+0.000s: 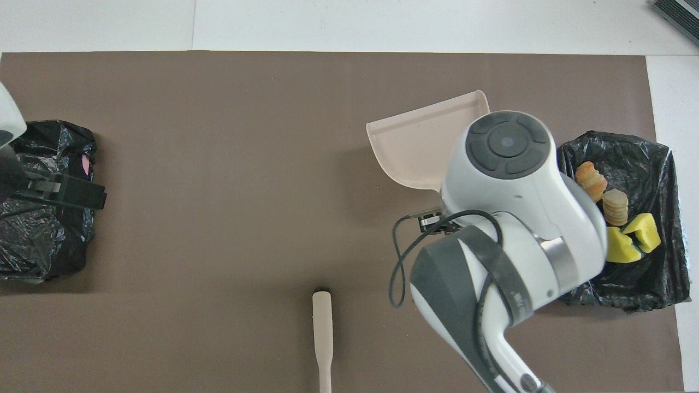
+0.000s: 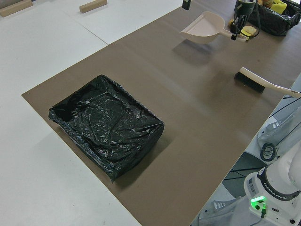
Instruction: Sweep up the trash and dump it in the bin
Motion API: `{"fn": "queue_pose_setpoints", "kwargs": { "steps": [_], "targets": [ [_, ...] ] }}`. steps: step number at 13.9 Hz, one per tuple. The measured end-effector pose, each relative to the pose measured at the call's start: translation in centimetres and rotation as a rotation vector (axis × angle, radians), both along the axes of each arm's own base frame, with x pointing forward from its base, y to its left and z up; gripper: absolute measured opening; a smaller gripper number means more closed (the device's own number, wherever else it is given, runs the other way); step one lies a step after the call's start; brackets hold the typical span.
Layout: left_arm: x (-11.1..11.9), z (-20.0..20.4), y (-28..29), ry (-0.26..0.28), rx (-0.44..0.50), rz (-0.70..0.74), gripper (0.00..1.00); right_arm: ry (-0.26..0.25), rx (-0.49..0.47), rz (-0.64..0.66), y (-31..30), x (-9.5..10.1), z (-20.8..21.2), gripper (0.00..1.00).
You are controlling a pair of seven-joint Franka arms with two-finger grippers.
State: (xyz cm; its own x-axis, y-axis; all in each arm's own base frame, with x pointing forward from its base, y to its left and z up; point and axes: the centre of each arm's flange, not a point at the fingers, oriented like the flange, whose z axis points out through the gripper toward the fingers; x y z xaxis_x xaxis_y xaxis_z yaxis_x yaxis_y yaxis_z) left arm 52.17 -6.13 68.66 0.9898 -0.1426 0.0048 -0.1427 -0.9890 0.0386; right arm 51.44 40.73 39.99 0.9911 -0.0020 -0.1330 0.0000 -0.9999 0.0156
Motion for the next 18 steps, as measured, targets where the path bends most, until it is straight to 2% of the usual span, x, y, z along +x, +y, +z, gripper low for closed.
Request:
{"fn": "queue_pose_setpoints", "kwargs": {
  "steps": [3,10,11,16,17,18],
  "targets": [
    [0.0,0.1,-0.3,-0.002,-0.001,-0.007,1.00,0.005,0.019,0.013,2.4,-0.6,-2.7,0.32],
    [-0.1,0.1,-0.7,-0.004,-0.004,-0.014,1.00,0.030,0.086,0.002,5.0,-1.2,-5.0,0.32],
    [0.0,0.1,-0.7,-0.005,-0.004,-0.014,1.00,0.026,0.090,0.000,5.1,-1.0,-4.8,0.39],
    [0.3,0.0,-1.0,-0.017,-0.006,-0.021,1.00,0.016,0.102,-0.005,4.7,-0.4,-1.2,0.93],
    [0.5,-0.1,-1.3,-0.027,-0.007,-0.026,1.00,0.025,0.095,-0.001,4.4,-0.9,0.1,1.00],
    [0.7,-0.2,-1.8,-0.036,-0.008,-0.034,1.00,0.039,0.089,0.000,4.0,-1.4,1.6,1.00]
  ]
}}
